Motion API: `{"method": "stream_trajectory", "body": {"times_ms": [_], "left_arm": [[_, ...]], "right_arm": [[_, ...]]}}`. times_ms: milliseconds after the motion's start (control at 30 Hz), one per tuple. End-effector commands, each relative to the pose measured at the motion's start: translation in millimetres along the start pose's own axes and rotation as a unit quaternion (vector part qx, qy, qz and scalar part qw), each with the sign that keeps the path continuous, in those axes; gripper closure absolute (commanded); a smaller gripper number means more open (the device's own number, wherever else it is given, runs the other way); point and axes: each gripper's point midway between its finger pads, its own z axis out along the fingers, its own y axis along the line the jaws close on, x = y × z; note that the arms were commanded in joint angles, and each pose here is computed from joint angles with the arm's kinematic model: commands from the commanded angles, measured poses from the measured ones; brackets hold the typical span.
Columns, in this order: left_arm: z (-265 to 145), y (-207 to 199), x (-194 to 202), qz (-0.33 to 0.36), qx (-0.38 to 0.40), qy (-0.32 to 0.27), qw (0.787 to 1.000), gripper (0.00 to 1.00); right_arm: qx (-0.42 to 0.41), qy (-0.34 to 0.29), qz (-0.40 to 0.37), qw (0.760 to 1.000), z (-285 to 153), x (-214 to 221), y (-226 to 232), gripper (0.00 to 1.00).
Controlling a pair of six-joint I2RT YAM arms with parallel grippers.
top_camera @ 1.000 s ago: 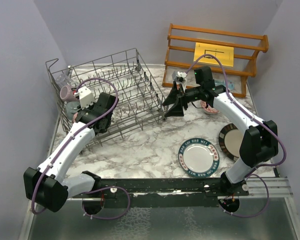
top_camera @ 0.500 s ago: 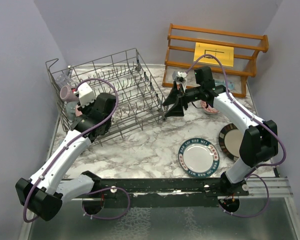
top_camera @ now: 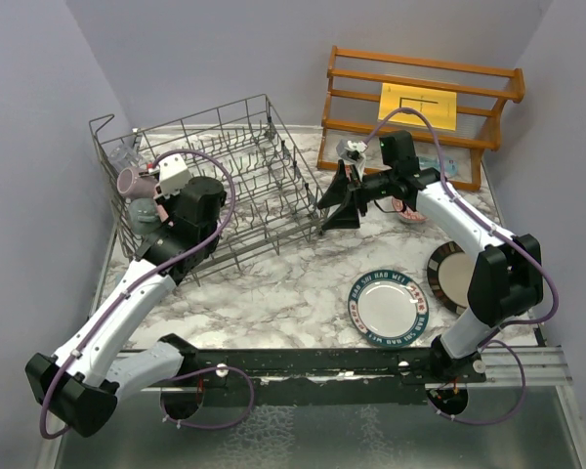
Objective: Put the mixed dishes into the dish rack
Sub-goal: Pick up the cup from the dish rack.
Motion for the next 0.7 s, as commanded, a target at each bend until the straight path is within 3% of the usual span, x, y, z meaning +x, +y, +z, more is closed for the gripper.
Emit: {"method": "stream_trajectory", "body": {"times_ms": [0, 333, 667], "left_arm": [[-9.6, -2.4, -34.2, -0.036, 0.026, -0.060, 0.997, 1.00], [-25.2, -36.7, -53.0, -0.012, 0.146, -0.104, 0.984, 1.00], [-74.0, -114.1, -62.4, -0.015, 0.338, -0.114, 0.934, 1.00]], "right_arm": [[-0.020, -0.013, 0.004, 1.000, -0.3, -1.0, 2.0, 0.27], [-0.028, -0.024, 0.013, 0.999, -1.0, -11.7, 7.6, 0.26], [-0.006, -0.052, -0.006, 0.999, -18.6, -42.5, 20.0, 0.25]]}}
